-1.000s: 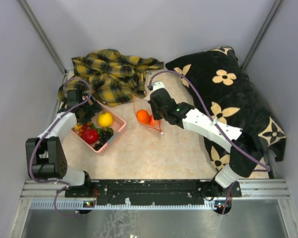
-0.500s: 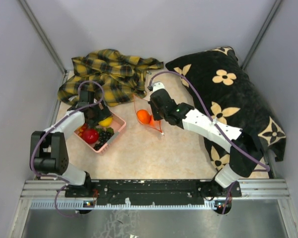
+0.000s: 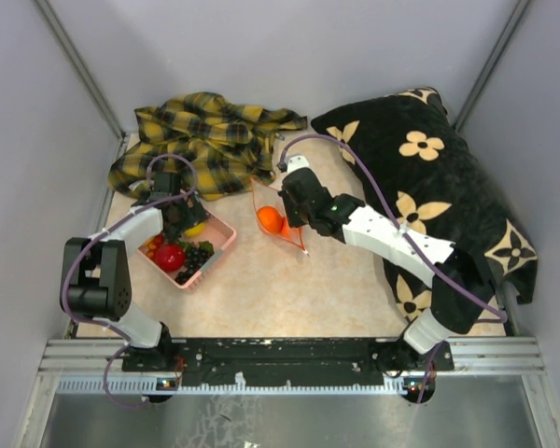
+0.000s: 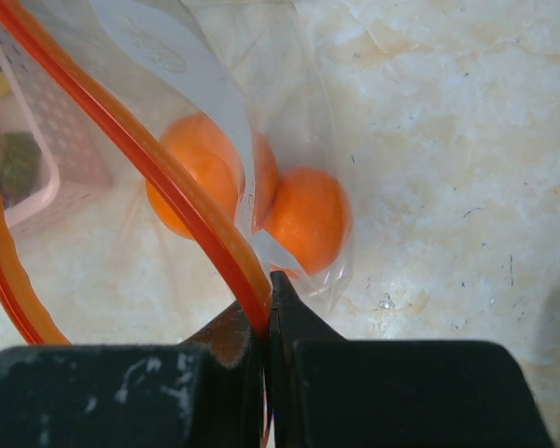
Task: Place the food in the zip-top bag and seal the zipper
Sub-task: Pick up the fake fruit from the bin.
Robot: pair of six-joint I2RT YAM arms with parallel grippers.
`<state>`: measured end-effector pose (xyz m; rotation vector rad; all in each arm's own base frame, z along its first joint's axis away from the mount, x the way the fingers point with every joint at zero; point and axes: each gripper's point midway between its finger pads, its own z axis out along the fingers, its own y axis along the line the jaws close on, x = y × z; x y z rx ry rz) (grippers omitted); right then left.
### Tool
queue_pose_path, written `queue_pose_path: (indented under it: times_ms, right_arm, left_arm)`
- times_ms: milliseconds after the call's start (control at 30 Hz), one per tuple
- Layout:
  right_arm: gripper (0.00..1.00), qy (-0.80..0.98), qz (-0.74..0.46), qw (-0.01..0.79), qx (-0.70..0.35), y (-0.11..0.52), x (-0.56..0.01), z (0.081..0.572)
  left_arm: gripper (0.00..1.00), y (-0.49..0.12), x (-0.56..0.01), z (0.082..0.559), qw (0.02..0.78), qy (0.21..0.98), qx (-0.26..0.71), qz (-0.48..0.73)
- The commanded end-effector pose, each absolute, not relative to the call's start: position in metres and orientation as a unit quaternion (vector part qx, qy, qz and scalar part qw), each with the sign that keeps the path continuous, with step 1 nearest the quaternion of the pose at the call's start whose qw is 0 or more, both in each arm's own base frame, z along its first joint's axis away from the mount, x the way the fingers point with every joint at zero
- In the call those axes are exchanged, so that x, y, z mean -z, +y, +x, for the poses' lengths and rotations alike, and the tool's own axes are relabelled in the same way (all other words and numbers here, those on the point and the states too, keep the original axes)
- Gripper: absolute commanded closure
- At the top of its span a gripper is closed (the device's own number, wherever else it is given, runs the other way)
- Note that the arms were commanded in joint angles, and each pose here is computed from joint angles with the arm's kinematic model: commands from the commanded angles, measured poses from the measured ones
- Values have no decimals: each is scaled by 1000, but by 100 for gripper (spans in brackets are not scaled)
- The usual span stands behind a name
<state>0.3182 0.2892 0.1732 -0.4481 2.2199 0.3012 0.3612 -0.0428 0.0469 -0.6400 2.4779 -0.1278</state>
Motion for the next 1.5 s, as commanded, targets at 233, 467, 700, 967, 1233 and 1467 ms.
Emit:
queue_pose_path:
  times_ms: [233, 467, 700, 967, 1233, 1467]
  right_arm:
    - [100, 878, -182, 423, -130, 293, -178, 321]
    - [100, 878, -186, 420, -130, 293, -179, 321]
    - [100, 879, -190, 419, -128, 293, -181, 320]
    - [100, 880, -193, 415, -129, 294, -178, 320]
    - [100, 879, -194, 416, -130, 294, -181, 319]
    - [100, 877, -193, 421, -126, 293, -187, 320]
  left_arm:
    - [23, -35, -64, 387, 340, 904, 37, -257]
    - [13, -23, -70, 386, 361, 893, 11, -270]
    - [8, -22, -80, 393, 382, 883, 7, -273]
    - [15, -22, -62, 395, 362, 892, -1, -270]
    - [38, -30, -75, 392, 372, 890, 19, -265]
    - [41, -51, -108, 377, 400, 882, 62, -242]
